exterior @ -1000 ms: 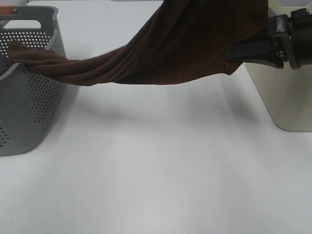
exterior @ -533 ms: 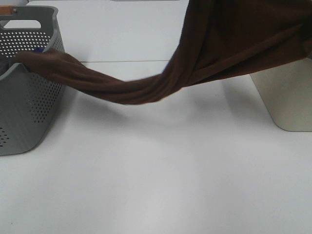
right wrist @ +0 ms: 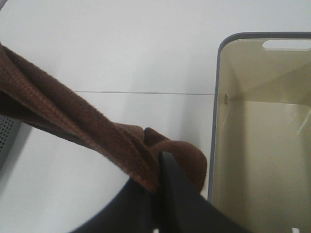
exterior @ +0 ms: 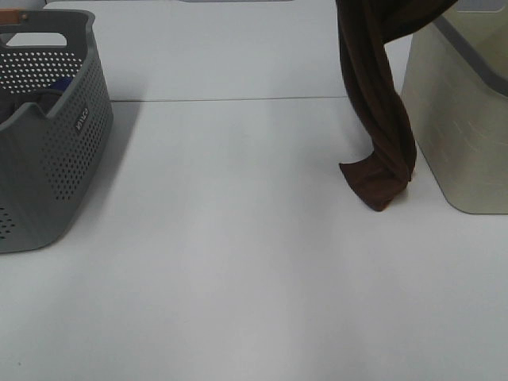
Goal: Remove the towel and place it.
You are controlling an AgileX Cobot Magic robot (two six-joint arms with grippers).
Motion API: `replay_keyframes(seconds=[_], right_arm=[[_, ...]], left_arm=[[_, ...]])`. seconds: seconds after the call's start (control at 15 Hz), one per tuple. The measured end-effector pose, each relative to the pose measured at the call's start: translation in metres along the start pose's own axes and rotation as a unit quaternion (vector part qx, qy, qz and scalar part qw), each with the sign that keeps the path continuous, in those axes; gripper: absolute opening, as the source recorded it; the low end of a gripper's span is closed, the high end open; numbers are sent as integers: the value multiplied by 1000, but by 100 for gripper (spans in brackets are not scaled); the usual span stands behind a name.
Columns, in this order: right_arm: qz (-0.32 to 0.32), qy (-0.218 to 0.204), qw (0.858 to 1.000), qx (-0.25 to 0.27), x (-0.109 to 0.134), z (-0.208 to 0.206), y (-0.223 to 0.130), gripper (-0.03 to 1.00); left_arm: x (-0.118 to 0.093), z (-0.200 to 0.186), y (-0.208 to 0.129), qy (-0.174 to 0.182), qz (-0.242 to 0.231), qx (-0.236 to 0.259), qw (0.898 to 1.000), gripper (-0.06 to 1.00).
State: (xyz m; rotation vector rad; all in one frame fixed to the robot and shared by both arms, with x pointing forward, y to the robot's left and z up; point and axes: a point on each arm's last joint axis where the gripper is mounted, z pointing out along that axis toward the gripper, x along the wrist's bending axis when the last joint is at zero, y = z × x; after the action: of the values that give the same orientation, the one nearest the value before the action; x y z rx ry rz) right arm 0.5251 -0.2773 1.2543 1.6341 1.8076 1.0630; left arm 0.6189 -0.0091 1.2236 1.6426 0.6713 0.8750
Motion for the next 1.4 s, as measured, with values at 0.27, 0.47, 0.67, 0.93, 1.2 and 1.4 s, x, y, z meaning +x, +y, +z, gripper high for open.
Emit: replay_keyframes(seconds=[0.27, 0.47, 0.67, 0.93, 1.2, 1.4], right_arm=[[-1, 16, 999, 42, -4, 29, -4, 0], [-7, 25, 999, 34, -11, 75, 0, 0], [-31, 22, 997, -62, -18, 104, 17, 0], [-98, 34, 966, -236, -7, 73, 63, 0], [-158, 63, 942, -289, 9, 39, 83, 0], [-174, 93, 963, -185, 8, 65, 65, 0]], left_arm=[[16, 16, -38, 31, -1, 111, 993, 0], [57, 35, -68, 69, -47, 116, 990, 0], [85, 47, -67, 83, -68, 5, 994, 0], [108, 36, -33, 87, -31, -216, 972, 0], [122, 16, -10, 91, 3, -329, 940, 0], [127, 28, -32, 117, 7, -181, 977, 0]])
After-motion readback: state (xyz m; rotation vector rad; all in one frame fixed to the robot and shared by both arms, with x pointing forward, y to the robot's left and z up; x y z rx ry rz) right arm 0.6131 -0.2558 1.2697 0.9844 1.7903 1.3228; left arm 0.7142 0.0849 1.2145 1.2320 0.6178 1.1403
